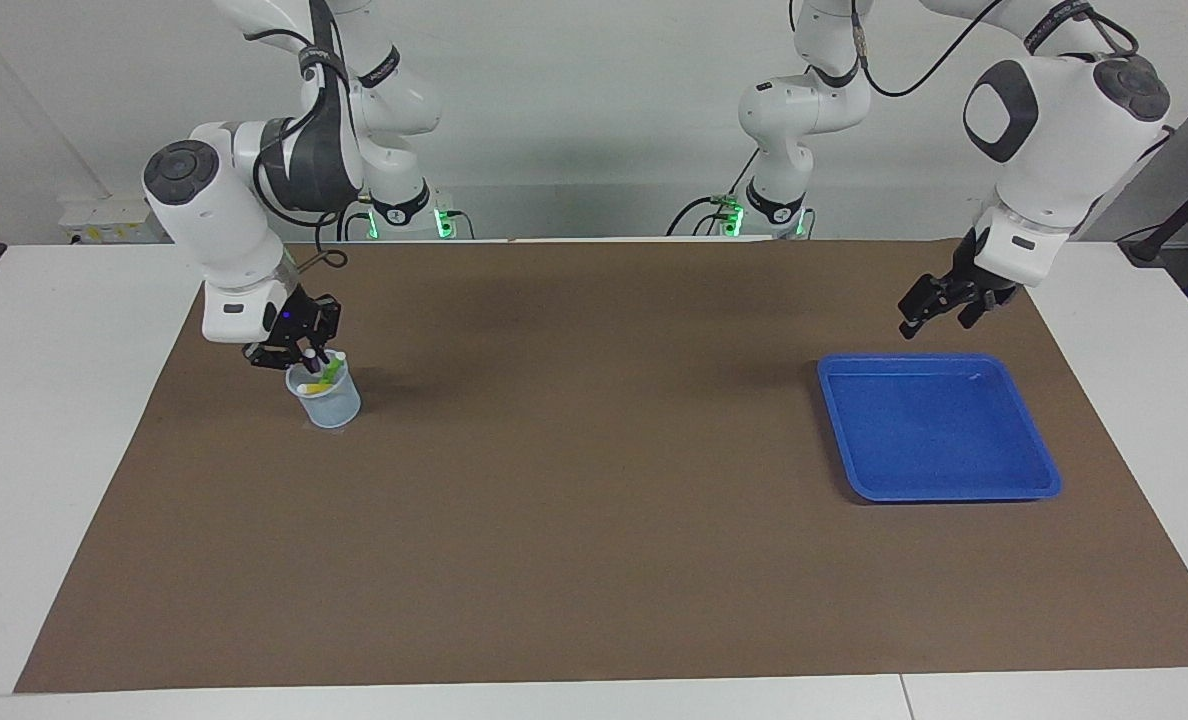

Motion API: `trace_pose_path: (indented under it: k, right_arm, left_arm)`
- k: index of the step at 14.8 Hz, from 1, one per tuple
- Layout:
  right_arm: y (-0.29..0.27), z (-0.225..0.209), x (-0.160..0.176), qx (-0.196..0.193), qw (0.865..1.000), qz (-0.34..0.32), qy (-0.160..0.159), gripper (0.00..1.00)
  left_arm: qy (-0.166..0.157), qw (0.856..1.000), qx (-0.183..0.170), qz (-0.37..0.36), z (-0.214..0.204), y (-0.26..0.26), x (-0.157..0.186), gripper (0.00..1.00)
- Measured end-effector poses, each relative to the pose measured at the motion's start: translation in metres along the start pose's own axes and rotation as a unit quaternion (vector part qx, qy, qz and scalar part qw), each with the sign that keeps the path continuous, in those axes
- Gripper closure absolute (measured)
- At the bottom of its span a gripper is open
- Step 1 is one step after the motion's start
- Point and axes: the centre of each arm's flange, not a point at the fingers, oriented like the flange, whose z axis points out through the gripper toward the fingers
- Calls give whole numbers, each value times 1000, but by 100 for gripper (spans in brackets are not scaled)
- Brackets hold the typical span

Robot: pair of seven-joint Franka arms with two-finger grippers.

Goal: Transfer and insert pens with both arms
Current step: 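Insert the purple pen into the cup and open the right gripper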

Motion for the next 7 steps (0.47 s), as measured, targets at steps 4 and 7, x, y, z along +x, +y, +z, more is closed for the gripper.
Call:
trace_pose_path:
  k: [4,7]
  right_arm:
    - [-2,-7,2,-6,1000,-1,6,0]
    - [-22,-17,16,-11,1000,-21,9,0]
  left_arm:
    - [-3,1000,1,2,-15,2,-2,0]
    - [-12,1000,2,1,-22,-1,-4,0]
